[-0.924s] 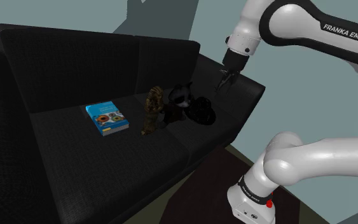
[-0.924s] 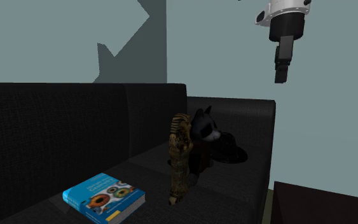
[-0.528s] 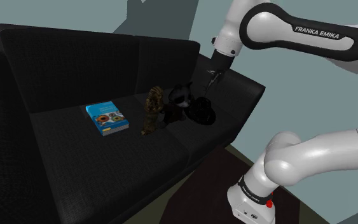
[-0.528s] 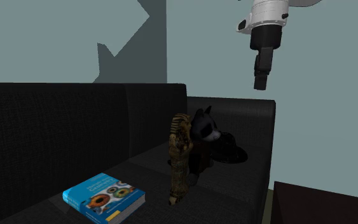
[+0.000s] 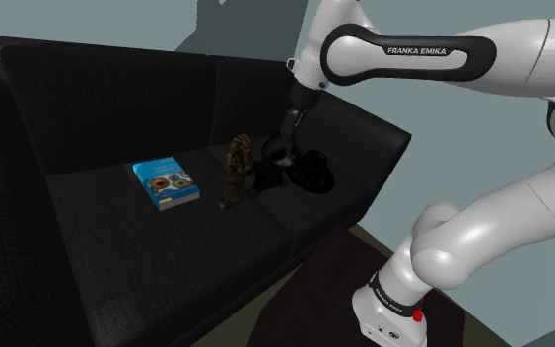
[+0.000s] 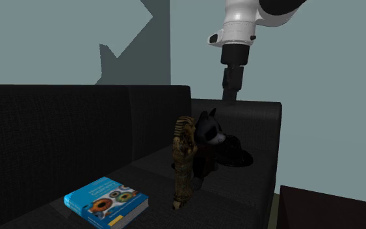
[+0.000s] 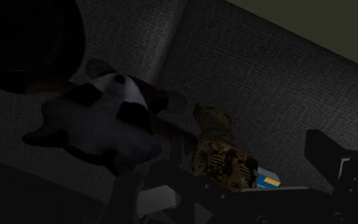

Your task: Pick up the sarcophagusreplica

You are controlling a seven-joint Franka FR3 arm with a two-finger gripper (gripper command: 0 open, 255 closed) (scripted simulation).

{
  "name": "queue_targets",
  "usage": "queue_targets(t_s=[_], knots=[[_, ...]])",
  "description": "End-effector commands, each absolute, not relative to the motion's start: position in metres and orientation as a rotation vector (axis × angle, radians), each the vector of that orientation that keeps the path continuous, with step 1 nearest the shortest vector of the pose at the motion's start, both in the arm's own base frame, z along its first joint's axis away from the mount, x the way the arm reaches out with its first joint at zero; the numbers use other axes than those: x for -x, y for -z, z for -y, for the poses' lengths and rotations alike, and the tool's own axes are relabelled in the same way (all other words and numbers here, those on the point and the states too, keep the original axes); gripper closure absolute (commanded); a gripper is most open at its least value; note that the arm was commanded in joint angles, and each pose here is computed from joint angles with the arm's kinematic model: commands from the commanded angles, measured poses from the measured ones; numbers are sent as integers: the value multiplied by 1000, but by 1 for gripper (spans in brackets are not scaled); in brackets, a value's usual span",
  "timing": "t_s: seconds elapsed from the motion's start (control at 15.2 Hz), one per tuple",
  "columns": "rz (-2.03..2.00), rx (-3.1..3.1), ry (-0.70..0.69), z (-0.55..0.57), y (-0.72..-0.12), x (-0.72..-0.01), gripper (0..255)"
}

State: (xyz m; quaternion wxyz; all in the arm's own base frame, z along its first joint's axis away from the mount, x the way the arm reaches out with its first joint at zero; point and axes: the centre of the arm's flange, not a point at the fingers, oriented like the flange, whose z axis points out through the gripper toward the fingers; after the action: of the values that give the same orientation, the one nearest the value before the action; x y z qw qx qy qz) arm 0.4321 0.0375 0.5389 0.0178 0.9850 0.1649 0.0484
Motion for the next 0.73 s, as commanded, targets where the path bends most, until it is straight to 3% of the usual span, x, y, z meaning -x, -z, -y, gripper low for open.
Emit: queue_targets(t_s=[0.0, 0.66], knots=[[-617, -3028, -171, -43, -532, -455, 0], [-985, -2884, -236, -75, -493, -536, 0]])
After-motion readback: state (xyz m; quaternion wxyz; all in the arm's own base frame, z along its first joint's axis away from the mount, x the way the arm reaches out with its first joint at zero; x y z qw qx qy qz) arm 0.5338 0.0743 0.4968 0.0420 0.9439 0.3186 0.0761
